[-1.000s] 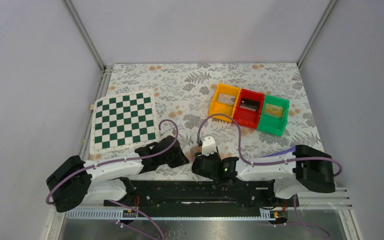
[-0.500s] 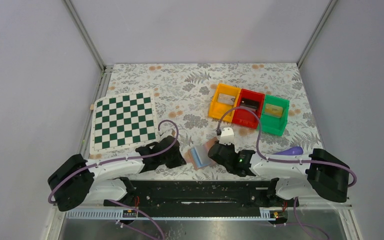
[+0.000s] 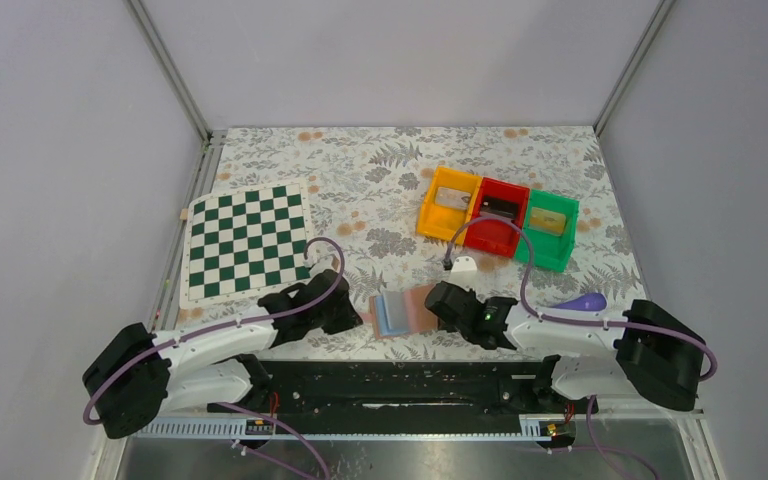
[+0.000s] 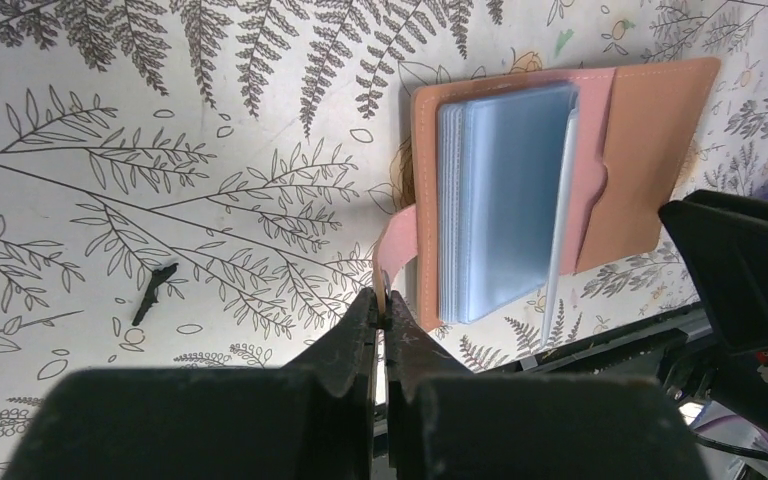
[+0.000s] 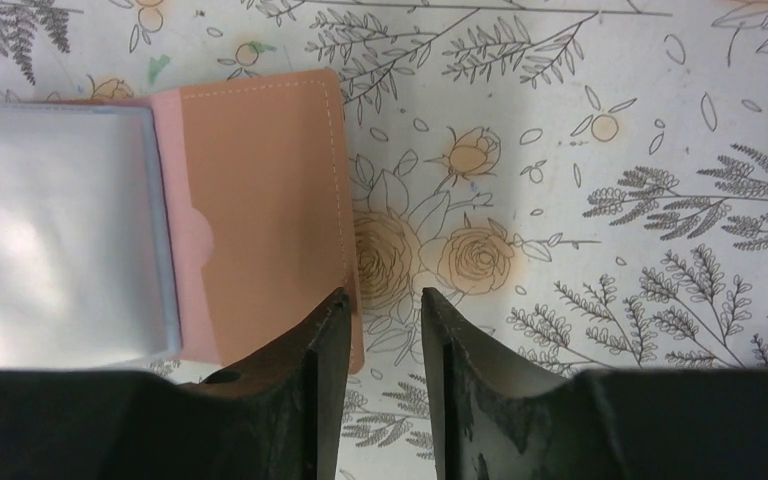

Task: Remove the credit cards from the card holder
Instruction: Open the card holder at the center of the board.

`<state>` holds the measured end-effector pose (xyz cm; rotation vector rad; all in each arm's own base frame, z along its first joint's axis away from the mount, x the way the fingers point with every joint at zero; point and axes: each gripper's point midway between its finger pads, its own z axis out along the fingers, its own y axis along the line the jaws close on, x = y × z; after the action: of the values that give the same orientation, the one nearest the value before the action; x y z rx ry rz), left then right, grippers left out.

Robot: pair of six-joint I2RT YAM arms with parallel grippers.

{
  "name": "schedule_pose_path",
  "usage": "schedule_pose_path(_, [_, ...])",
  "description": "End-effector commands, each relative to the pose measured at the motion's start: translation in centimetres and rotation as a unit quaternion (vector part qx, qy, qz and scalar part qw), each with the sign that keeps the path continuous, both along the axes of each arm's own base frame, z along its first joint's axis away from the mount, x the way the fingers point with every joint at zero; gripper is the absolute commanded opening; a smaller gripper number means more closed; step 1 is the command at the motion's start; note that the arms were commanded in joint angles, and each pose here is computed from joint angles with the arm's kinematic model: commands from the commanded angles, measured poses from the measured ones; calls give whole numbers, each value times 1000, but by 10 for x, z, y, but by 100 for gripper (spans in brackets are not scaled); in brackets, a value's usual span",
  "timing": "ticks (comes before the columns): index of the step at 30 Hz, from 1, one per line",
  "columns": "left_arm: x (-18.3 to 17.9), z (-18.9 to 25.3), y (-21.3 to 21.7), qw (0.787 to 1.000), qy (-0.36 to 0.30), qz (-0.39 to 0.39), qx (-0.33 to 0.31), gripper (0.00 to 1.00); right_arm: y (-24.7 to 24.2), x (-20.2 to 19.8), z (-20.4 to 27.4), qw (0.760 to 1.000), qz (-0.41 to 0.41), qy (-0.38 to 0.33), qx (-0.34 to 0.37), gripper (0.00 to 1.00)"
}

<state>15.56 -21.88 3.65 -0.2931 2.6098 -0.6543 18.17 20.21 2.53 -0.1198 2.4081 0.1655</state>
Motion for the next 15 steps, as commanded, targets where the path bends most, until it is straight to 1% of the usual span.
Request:
schedule_pose_path(1, [3, 6, -3, 1000, -19, -9, -18, 0, 11, -8, 22, 999, 6, 22, 47, 41])
schedule_pose_path(7, [2, 16, -17, 998, -20, -23, -58, 0, 41, -16, 84, 986, 49, 10, 160, 43])
schedule_pose_path(9, [2, 18, -19, 998, -21, -26, -60, 0, 52, -19, 102, 975, 62, -2, 212, 47])
schedule_pose_path(12, [2, 19, -19, 998, -22, -25, -61, 0, 71, -22, 128, 953, 86, -25, 290, 48])
schedule_pose_path(15, [2, 20, -20, 997, -23, -24, -67, 0, 88, -23, 140, 939, 109, -36, 324, 48])
